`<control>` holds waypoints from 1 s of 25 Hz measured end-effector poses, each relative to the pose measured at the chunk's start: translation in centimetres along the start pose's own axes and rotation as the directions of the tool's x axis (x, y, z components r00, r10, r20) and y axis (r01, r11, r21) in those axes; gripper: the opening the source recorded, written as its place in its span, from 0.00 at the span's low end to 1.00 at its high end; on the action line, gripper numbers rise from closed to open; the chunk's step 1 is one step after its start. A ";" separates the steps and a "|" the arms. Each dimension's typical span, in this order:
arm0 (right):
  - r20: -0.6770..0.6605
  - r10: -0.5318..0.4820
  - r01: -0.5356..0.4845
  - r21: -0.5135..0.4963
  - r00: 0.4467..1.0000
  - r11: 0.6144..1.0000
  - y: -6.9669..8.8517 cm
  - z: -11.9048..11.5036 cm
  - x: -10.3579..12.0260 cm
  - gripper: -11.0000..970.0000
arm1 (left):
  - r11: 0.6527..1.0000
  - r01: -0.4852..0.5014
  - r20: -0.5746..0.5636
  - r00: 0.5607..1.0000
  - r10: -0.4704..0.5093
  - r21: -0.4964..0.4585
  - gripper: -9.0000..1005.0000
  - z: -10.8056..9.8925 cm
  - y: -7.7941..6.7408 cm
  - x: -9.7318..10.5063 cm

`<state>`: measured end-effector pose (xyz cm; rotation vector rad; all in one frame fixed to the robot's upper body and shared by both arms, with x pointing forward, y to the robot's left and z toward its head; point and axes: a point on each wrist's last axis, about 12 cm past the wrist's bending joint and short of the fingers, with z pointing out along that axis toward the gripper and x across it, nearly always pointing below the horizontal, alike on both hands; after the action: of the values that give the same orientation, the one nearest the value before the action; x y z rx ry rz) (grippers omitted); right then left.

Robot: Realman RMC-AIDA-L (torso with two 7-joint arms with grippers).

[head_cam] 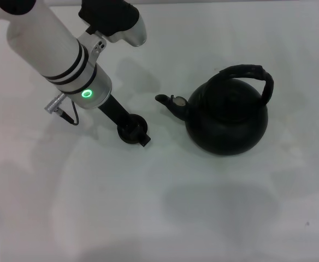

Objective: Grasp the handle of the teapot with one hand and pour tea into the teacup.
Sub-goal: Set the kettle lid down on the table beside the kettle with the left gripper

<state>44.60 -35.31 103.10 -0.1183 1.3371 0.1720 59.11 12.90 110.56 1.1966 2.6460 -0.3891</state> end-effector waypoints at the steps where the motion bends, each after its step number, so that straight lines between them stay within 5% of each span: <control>1: 0.000 0.000 0.000 0.000 1.000 1.000 0.0 0.0 0.0 0.88 | 1.000 -0.001 0.000 1.000 0.001 0.000 0.71 0.0 0.0 0.0; 16: 0.001 -0.003 0.003 -0.001 1.000 1.000 0.0 0.1 0.0 0.88 | 1.000 -0.007 0.009 1.000 0.007 0.005 0.80 -0.4 -0.2 0.2; 25: 0.009 -0.006 0.006 -0.003 1.000 1.000 -0.1 0.1 -0.1 0.88 | 0.999 0.023 -0.029 0.999 -0.022 0.038 0.85 -1.4 -0.9 2.1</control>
<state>44.70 -35.38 103.27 -0.1241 1.3277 0.1695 56.94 14.32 111.42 1.1931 2.6904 -0.4316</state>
